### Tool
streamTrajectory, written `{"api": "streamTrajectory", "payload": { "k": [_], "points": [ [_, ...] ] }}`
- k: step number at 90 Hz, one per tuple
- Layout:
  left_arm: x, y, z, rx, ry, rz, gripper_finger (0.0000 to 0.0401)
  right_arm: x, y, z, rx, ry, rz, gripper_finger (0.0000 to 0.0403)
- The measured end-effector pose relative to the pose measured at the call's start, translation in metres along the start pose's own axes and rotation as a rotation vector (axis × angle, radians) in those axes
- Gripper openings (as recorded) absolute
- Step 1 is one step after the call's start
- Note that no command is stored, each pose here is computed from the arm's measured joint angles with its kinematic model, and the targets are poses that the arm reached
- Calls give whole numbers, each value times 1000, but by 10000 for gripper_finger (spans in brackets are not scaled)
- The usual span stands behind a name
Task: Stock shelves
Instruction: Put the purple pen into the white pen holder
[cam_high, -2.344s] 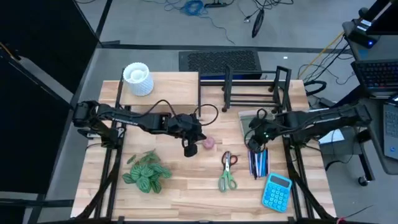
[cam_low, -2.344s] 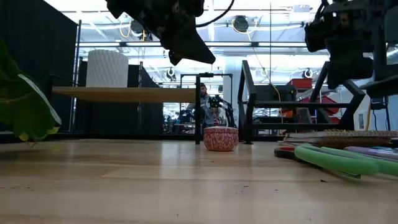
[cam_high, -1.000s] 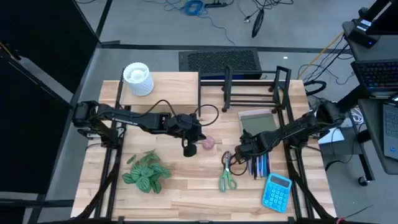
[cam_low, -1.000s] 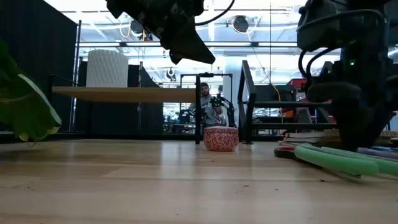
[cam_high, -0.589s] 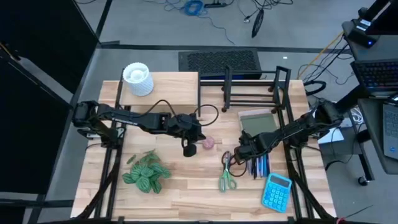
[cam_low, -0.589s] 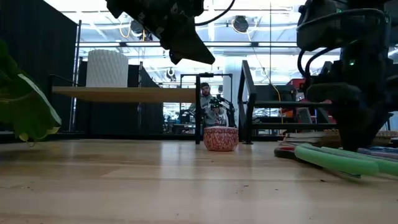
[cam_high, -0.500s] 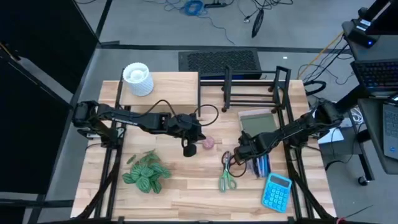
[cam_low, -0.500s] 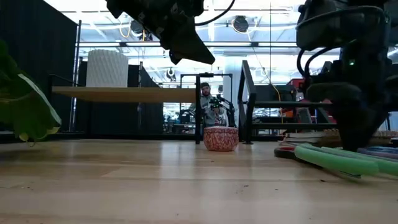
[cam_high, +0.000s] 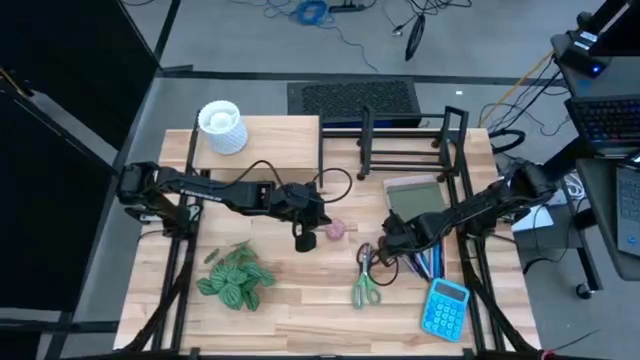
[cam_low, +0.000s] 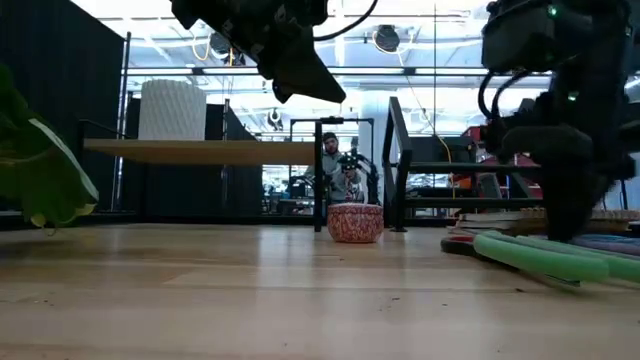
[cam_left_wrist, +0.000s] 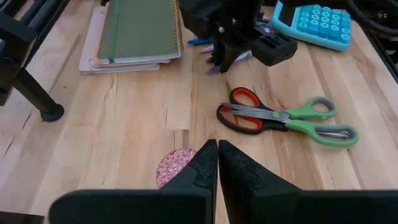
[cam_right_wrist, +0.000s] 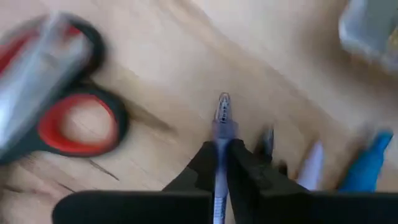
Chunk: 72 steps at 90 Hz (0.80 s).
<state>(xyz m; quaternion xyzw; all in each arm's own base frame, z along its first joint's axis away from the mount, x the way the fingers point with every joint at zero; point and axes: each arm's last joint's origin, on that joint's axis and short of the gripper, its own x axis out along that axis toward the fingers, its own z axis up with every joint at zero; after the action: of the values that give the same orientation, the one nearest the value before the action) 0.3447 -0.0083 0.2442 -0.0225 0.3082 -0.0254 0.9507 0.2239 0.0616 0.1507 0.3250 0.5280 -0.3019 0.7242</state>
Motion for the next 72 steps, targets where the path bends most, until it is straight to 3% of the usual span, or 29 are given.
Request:
{"api": "streamTrajectory", "payload": {
  "k": [21, 72],
  "points": [
    [0, 0, 1, 0, -6, 0, 0, -22, 2, 8, -48, -70, 138, 3],
    [0, 0, 6, -2, -58, -3, 0, -60, -3, 33, -120, -271, 346, 1]
  ]
}}
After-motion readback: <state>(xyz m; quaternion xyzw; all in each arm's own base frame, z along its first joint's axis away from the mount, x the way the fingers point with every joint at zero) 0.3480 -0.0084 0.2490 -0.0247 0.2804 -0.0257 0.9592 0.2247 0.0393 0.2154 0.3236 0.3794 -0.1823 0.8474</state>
